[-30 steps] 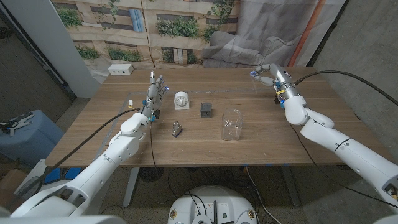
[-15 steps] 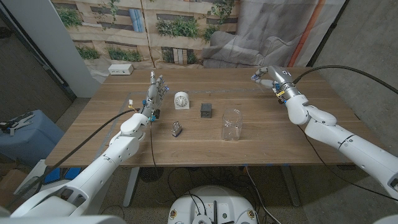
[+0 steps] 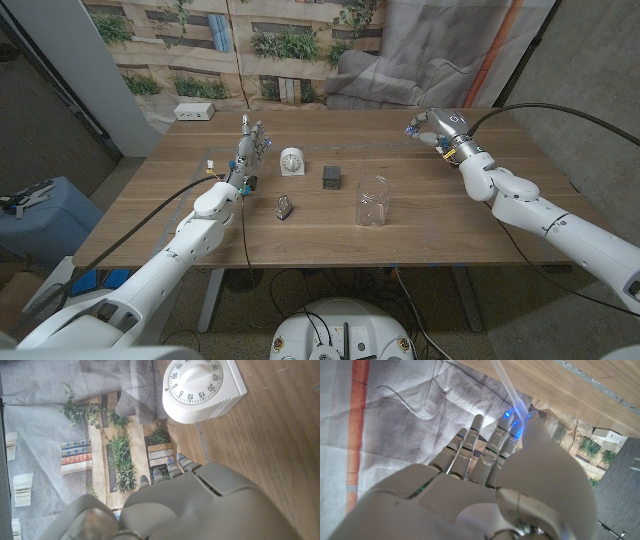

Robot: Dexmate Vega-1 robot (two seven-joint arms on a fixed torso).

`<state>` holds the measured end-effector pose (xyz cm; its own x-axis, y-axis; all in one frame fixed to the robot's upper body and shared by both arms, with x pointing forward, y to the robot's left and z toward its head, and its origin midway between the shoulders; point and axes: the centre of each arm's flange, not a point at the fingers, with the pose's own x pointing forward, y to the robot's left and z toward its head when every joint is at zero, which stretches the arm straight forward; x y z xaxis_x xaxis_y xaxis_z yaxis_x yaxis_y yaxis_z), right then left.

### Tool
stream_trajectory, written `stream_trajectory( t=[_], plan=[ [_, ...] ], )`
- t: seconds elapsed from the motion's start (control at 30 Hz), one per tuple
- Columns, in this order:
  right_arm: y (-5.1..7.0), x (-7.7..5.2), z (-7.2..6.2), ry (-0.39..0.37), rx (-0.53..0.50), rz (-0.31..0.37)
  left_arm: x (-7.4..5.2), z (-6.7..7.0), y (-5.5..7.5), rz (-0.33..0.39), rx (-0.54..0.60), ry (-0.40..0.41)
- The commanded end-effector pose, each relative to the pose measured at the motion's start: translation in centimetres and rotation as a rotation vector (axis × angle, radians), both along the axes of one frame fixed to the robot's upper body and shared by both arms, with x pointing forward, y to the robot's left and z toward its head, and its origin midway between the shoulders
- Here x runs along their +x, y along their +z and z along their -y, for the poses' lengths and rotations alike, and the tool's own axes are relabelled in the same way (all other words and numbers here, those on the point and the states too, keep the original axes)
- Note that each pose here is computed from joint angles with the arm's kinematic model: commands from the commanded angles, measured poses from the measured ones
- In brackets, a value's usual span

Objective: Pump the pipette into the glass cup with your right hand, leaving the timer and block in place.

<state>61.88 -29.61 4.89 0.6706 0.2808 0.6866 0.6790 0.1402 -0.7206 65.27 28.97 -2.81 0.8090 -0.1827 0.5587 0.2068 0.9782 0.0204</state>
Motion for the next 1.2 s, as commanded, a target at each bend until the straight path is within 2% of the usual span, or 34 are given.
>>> stream_trajectory(
  t=[0.03,0.4,1.2],
  plan=[
    [-0.4,1.3,0.2,-0.078,-0.046,-0.02,0.0,0.0,0.0,0.0,0.0,0.002],
    [-1.2,3.1,0.9,-0.122,-0.039,-0.075,0.0,0.0,0.0,0.0,0.002,-0.002],
    [-2.6,4.0,1.4,-0.143,-0.034,-0.134,0.0,0.0,0.0,0.0,0.002,-0.001]
  ],
)
